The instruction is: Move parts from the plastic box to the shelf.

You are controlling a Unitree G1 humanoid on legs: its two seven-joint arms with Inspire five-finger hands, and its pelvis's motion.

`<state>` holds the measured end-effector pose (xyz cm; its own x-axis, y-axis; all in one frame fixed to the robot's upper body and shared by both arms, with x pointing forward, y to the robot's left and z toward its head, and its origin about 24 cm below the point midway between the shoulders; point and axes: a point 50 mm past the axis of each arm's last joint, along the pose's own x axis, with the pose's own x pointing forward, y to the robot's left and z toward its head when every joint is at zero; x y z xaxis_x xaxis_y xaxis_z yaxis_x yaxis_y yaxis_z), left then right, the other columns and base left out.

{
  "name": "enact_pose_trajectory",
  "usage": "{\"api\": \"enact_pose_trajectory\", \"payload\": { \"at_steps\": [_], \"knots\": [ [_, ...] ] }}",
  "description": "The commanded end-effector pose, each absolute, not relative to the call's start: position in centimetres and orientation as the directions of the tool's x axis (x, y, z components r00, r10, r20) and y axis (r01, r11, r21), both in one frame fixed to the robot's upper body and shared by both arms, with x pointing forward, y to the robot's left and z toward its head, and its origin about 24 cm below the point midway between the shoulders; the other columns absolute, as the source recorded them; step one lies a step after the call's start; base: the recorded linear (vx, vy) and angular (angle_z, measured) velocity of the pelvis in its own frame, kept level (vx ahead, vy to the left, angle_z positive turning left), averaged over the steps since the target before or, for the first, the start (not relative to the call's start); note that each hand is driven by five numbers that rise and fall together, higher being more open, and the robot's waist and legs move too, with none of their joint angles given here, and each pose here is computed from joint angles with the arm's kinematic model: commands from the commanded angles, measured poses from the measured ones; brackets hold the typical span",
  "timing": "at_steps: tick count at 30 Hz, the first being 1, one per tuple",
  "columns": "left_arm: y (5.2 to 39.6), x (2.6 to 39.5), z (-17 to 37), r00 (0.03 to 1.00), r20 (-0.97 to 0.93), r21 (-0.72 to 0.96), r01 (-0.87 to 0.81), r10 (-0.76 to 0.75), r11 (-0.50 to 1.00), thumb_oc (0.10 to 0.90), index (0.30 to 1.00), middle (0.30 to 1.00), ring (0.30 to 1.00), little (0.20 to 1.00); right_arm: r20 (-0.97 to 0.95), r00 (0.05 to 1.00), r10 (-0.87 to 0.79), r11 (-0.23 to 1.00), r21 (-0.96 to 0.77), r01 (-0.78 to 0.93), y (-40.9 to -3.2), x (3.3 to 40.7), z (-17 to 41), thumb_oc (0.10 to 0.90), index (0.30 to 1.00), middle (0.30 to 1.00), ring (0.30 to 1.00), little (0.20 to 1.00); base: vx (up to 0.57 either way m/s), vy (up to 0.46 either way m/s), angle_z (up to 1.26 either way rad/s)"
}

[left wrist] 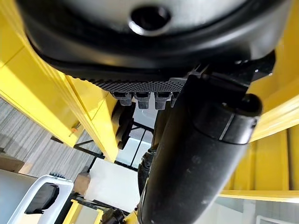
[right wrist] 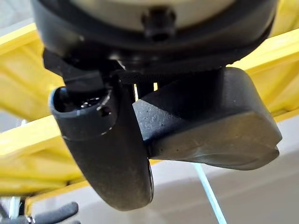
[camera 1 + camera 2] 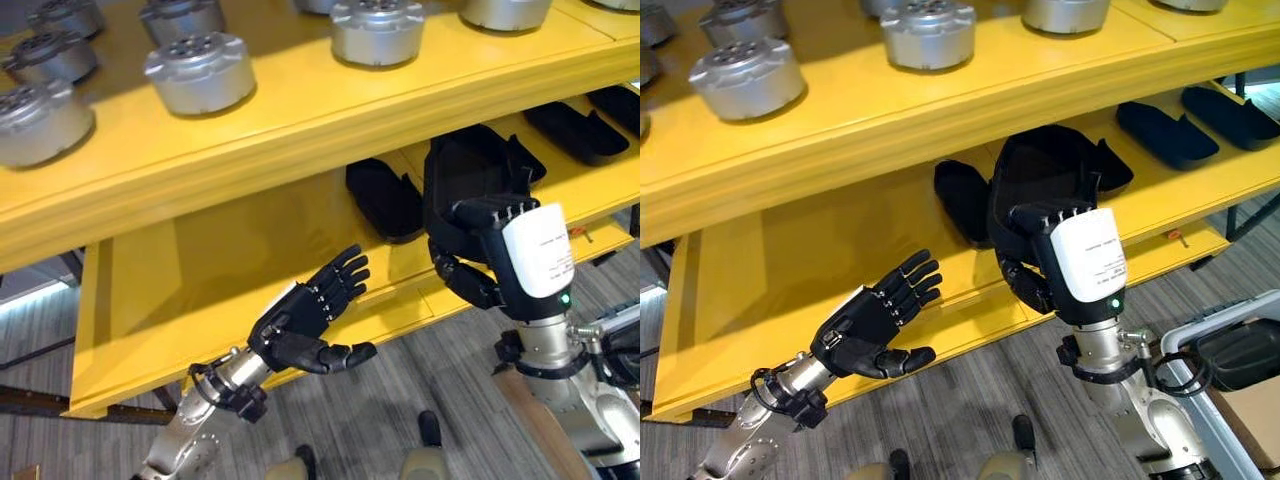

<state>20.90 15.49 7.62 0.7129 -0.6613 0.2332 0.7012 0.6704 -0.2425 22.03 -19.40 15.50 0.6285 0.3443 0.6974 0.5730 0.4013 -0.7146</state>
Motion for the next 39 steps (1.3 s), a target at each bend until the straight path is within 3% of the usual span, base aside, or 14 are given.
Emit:
{"api": "enact_pose_trajectory", "payload": {
  "at_steps": [1,10,20,24,35,39],
  "knots": [
    [15.5,20.6,11.2,0.616,0.437,-0.141,0.766,-0.655,0.627,0.9,1.0,1.0,1.0,1.0,0.842,0.325,0.43,0.478,-0.518,0.709,-17.3,21.0,20.7,0.4,0.3,0.3,0.3,0.3,-0.01,0.09,0.45],
    [16.4,20.2,10.6,0.67,0.41,-0.175,0.723,-0.618,0.668,0.9,1.0,1.0,1.0,1.0,0.789,0.252,0.56,0.538,-0.577,0.615,-16.1,19.8,18.9,0.4,0.3,0.3,0.3,0.3,0.03,0.027,0.13],
    [16.3,20.3,9.7,0.647,0.385,-0.17,0.75,-0.658,0.639,0.9,1.0,1.0,1.0,1.0,0.727,0.169,0.666,0.526,-0.618,0.584,-14.2,20.5,18.4,0.4,0.3,0.3,0.3,0.3,0.04,-0.08,0.18],
    [14.8,20.8,10.4,0.569,0.408,-0.146,0.813,-0.714,0.564,0.9,1.0,1.0,1.0,1.0,0.709,0.198,0.677,0.461,-0.618,0.637,-14.1,21.3,18.4,0.4,0.3,0.3,0.3,0.3,-0.04,0.013,0.56],
    [13.7,21.4,10.6,0.567,0.436,-0.143,0.81,-0.699,0.568,0.9,1.0,1.0,1.0,1.0,0.68,0.211,0.702,0.425,-0.638,0.642,-15.2,22.2,19.7,0.4,0.3,0.3,0.3,0.3,0.09,0.235,0.2],
    [14.3,21.9,10.5,0.585,0.424,-0.138,0.796,-0.691,0.589,0.9,1.0,1.0,1.0,1.0,0.696,0.308,0.648,0.414,-0.662,0.625,-15.4,23.0,19.4,0.4,0.3,0.3,0.3,0.3,0.13,0.365,-0.28]
  ]
}}
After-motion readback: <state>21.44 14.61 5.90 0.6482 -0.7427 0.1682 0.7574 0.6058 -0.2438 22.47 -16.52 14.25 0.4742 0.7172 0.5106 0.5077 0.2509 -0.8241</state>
